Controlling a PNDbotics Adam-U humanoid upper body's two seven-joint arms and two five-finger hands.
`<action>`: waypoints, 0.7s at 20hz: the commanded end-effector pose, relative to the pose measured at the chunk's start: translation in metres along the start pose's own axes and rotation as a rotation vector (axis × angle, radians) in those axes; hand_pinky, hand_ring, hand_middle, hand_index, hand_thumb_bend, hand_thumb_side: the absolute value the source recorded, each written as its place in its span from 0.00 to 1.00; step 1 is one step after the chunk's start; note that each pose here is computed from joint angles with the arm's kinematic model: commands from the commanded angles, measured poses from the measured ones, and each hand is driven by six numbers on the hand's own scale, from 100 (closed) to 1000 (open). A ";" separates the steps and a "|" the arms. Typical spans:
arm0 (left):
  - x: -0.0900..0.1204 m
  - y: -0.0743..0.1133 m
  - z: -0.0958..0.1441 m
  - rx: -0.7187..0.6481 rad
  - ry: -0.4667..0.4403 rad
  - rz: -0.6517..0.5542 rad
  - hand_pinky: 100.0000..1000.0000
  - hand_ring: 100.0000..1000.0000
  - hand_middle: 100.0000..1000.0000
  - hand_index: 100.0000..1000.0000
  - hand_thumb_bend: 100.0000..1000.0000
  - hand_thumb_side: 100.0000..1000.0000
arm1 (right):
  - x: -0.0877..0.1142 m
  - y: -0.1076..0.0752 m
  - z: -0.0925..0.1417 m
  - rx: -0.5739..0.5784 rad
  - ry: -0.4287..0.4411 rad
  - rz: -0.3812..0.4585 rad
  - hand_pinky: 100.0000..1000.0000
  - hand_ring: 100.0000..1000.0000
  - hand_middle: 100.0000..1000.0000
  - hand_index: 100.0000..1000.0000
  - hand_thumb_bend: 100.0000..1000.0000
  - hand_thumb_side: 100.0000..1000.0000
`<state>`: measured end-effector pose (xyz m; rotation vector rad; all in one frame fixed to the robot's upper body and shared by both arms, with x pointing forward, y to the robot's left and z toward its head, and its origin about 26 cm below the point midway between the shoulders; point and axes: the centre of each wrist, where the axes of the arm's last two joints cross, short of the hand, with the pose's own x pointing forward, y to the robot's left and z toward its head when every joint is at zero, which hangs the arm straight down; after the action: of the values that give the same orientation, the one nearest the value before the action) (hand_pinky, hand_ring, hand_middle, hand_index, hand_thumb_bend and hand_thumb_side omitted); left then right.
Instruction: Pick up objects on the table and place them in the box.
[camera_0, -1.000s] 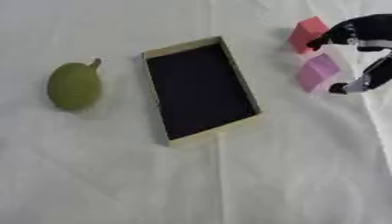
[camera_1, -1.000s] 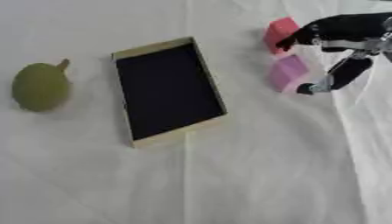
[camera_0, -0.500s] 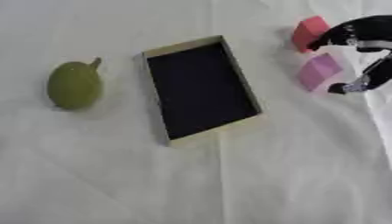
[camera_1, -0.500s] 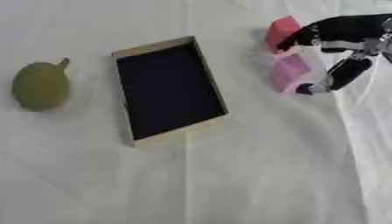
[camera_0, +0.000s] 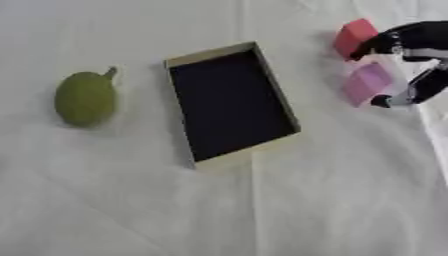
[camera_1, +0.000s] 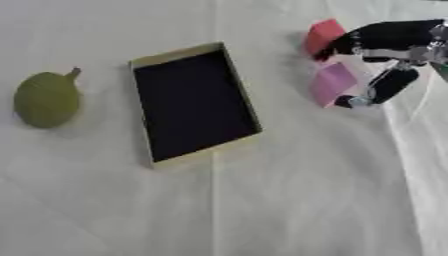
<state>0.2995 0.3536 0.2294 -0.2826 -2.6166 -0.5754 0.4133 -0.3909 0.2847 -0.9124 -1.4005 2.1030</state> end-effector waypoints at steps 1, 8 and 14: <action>0.005 0.004 -0.006 -0.027 -0.012 -0.016 0.71 0.77 0.69 0.78 0.00 0.64 | -0.007 -0.008 0.010 0.133 -0.069 0.084 0.88 0.89 0.80 0.94 0.29 0.51; 0.005 0.004 -0.006 -0.032 -0.008 -0.012 0.71 0.77 0.69 0.78 0.00 0.64 | -0.008 -0.006 0.009 0.130 -0.054 0.078 0.86 0.86 0.69 0.85 0.21 0.52; 0.005 0.003 -0.005 -0.033 -0.005 -0.008 0.71 0.77 0.69 0.77 0.00 0.64 | -0.009 -0.006 0.009 0.118 -0.049 0.066 0.84 0.84 0.66 0.82 0.12 0.52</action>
<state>0.3007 0.3530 0.2279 -0.2963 -2.6043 -0.5824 0.4162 -0.3940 0.2799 -0.9138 -1.3679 2.0971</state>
